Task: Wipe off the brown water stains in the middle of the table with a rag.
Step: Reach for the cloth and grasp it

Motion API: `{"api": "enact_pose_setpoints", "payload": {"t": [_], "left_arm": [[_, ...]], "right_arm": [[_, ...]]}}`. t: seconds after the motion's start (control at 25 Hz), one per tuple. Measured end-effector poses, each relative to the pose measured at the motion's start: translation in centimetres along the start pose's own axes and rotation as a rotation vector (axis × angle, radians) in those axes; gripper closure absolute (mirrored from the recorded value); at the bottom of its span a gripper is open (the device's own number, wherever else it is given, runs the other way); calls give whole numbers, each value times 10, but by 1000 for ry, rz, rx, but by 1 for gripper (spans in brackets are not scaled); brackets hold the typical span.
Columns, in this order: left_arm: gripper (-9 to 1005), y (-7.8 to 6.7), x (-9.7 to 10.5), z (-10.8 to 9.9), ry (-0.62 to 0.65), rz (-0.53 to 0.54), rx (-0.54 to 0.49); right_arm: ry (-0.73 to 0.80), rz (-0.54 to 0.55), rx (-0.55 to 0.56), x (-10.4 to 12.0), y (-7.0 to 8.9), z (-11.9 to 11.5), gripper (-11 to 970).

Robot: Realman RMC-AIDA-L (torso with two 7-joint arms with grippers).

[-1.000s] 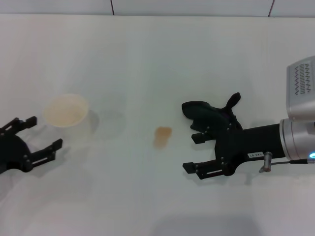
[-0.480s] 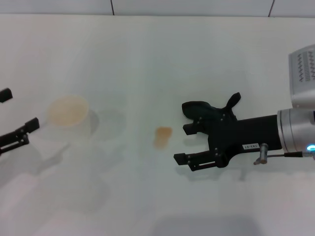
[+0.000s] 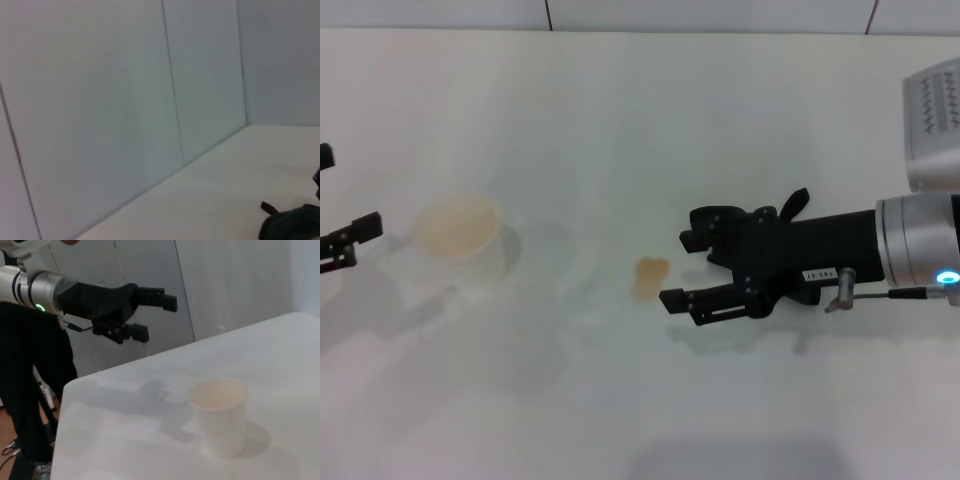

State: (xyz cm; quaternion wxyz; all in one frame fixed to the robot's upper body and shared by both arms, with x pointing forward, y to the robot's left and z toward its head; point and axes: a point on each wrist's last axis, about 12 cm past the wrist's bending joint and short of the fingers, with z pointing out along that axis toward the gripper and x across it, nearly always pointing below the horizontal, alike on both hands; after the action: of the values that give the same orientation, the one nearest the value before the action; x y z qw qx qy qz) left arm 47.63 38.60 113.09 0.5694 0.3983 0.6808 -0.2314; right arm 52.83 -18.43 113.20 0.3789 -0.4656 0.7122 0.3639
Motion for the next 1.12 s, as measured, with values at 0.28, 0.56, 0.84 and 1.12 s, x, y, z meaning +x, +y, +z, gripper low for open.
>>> {"api": "enact_pose_setpoints", "payload": {"t": [0.28,0.56,0.84,1.12], "left_arm": [[117,6,-8,22,59,30,115],[116,1,-12,28,64,19,192],[116,-4,-10,29,61,4,205],[117,-6,-7,37,81,4,214]], "right_arm": [[-13,1,24,-7,-7,1,182],[19,51,43,-23,-20,1,182],[170,85,80,-45,-37,1,186],[400,113,158,-63,-50,6,191]]}}
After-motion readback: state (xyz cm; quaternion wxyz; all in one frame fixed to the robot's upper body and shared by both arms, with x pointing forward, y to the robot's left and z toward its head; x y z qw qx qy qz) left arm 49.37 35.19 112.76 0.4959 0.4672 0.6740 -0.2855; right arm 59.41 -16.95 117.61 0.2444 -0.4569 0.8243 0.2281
